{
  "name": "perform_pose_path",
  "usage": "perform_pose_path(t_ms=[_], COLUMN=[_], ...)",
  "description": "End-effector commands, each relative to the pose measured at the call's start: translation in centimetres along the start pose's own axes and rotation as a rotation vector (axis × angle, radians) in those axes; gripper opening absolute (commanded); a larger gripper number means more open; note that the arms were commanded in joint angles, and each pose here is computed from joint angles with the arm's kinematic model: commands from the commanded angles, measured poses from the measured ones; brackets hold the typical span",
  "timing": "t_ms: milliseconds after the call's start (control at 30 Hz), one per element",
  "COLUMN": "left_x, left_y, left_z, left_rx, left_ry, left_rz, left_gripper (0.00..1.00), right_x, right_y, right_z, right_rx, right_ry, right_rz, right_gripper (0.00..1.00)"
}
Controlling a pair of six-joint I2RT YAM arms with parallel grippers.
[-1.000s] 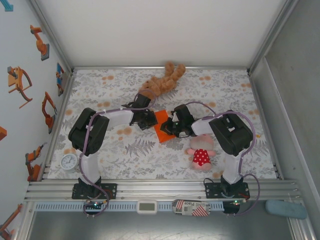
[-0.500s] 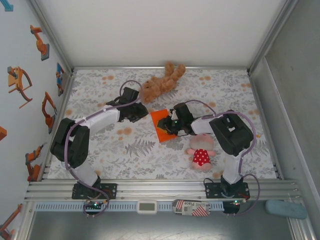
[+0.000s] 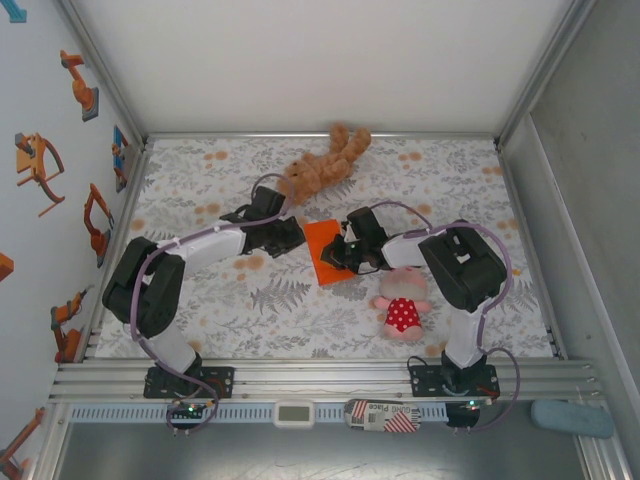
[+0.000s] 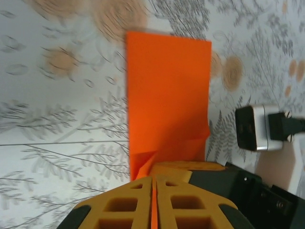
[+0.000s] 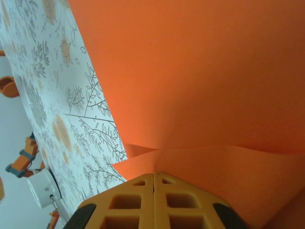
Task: Fold a paper plane with a square sheet of paper (pick it up from the middle)
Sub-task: Fold the triangle a second time at the center of the table.
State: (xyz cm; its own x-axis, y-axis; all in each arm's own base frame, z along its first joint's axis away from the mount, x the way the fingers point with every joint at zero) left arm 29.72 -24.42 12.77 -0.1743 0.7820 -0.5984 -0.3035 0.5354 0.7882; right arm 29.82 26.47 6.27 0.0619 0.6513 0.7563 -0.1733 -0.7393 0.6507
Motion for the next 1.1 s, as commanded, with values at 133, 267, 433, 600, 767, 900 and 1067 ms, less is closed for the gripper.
perform_pose_path(t_ms=[133,267,433,600,767,900,1067], left_x=[-1.2,-1.0,-0.8,-0.5,0.2,0.8,1.3], left_y=[-2.6,-3.6,-4.4,-5.0,-5.5,-5.9,-6.1], left_z=[-1.6,-1.6,-1.5,-1.5,-1.7,-1.8,-1.7], left_rx=[0.071,0.076,0.084,0.095,0.108,0.113,0.111], left_ry=[-0.053,-0.056,-0.057,-0.055,-0.05,-0.051,-0.07], left_rz=[0.003,0.027,0.048,0.07,0.102,0.131,0.176], left_gripper=[0.06,0.03,0.02,0.01,0.01,0.0,0.0], right_x=[-2.3,-2.2,-2.2,-2.3,-2.2,-2.1,-0.8], right_y=[-0.7,-0.8,-0.9,-1.0,-0.9,-0.9,-0.4], right_z=[-0.8,-0.7,-0.7,-0.7,-0.7,-0.7,-0.4], right_rx=[0.024,0.017,0.014,0.015,0.014,0.01,0.006], right_ry=[-0.044,-0.056,-0.066,-0.073,-0.075,-0.078,-0.059], right_rz=[-0.124,-0.114,-0.103,-0.098,-0.092,-0.081,-0.026], right_gripper=[0.0,0.0,0.0,0.0,0.0,0.0,0.0])
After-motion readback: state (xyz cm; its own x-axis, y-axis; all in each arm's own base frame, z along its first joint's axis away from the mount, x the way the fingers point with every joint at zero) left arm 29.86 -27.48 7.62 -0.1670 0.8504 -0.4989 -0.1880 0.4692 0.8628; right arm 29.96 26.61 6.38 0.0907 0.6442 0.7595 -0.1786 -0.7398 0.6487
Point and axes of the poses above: each hand's point on the last joint's axis, 136 mm out from that joint toward the fingers, its own y axis back along the fingers, its own x axis along the line the jaws close on, z = x × y, the point moved 7 cm from there along y, back along the fingers, and after that the axes turned 4 degrees about y, right-handed, at the moved point
